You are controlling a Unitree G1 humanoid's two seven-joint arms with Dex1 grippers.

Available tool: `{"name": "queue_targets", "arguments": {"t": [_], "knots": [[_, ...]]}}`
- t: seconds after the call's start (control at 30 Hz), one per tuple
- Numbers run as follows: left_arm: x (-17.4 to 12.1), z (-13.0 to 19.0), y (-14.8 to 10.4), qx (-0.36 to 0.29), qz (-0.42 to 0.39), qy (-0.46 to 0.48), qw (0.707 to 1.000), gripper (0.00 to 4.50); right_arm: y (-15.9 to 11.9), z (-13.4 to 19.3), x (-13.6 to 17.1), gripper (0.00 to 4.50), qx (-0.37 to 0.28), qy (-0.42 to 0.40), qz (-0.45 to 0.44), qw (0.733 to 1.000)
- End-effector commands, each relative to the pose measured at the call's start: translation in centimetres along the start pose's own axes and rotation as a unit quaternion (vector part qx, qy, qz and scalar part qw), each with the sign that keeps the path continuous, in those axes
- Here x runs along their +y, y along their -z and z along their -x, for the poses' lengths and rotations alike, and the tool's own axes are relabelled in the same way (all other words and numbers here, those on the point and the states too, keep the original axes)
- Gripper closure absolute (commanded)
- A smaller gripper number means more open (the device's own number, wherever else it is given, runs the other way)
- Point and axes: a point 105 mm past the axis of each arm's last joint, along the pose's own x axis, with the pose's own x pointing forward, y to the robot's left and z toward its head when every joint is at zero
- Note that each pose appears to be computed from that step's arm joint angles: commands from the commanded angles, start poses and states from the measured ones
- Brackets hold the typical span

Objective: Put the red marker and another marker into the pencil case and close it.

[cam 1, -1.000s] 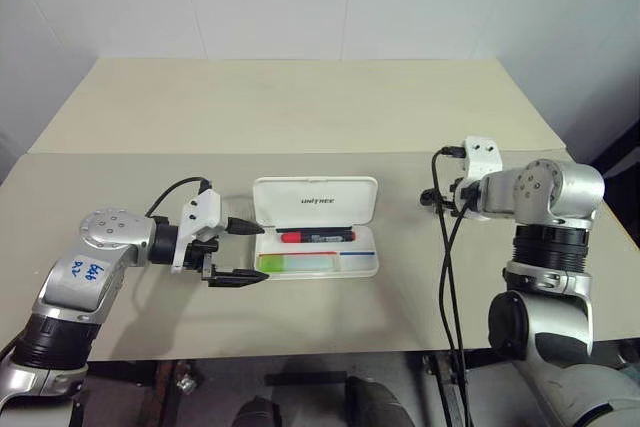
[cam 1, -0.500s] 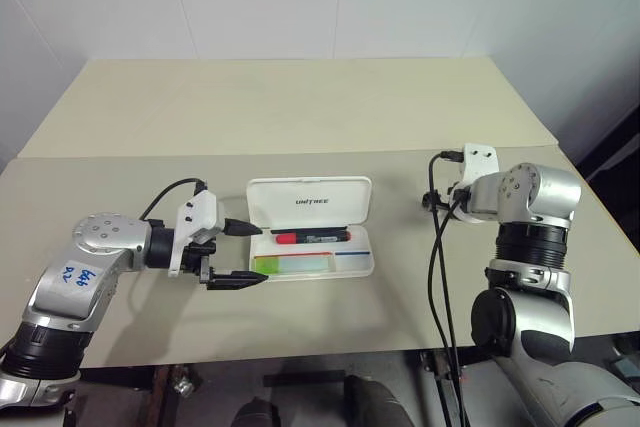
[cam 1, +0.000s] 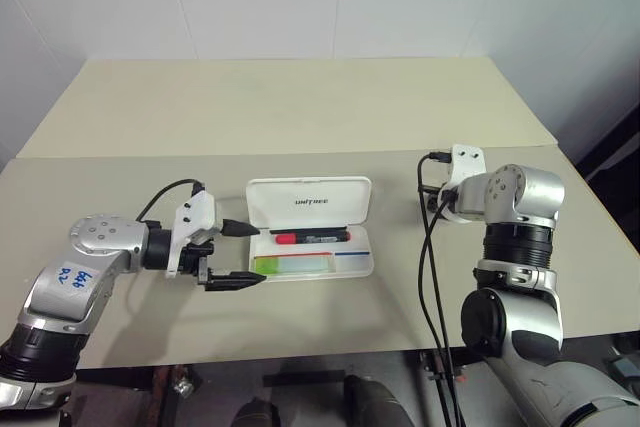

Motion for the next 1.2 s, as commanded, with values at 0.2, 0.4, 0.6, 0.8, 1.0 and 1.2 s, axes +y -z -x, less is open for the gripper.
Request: {"name": "queue_targets", "arguments": {"t": [0.2, 0.4, 0.6, 0.8, 1.0, 1.2], "knots": [[0.0, 0.9, -1.1, -0.012, -0.026, -0.001, 1.000, 0.00, -2.2, 1.3, -0.3, 4.14, -0.095, -0.088, 0.052, 0.990], [0.4, 1.7, -1.3, -0.026, -0.039, 0.002, 0.999, 0.00, -4.8, 4.7, -0.2, 4.14, -0.202, -0.220, 0.129, 0.945], [0.8, 2.5, -1.0, -0.030, -0.049, 0.000, 0.998, 0.00, -4.1, 8.1, 0.2, 4.14, -0.236, -0.328, 0.256, 0.878], [1.1, 3.6, -0.5, -0.024, -0.074, -0.005, 0.997, 0.00, -0.4, 12.2, 1.5, 4.14, -0.215, -0.482, 0.417, 0.740], [0.8, 4.5, 0.3, -0.014, -0.084, -0.010, 0.996, 0.00, 4.6, 13.5, 4.3, 4.14, -0.177, -0.573, 0.512, 0.615], [0.5, 4.8, 1.3, 0.002, -0.091, -0.010, 0.996, 0.00, 5.8, 11.9, 6.7, 4.14, -0.144, -0.577, 0.534, 0.601]]}}
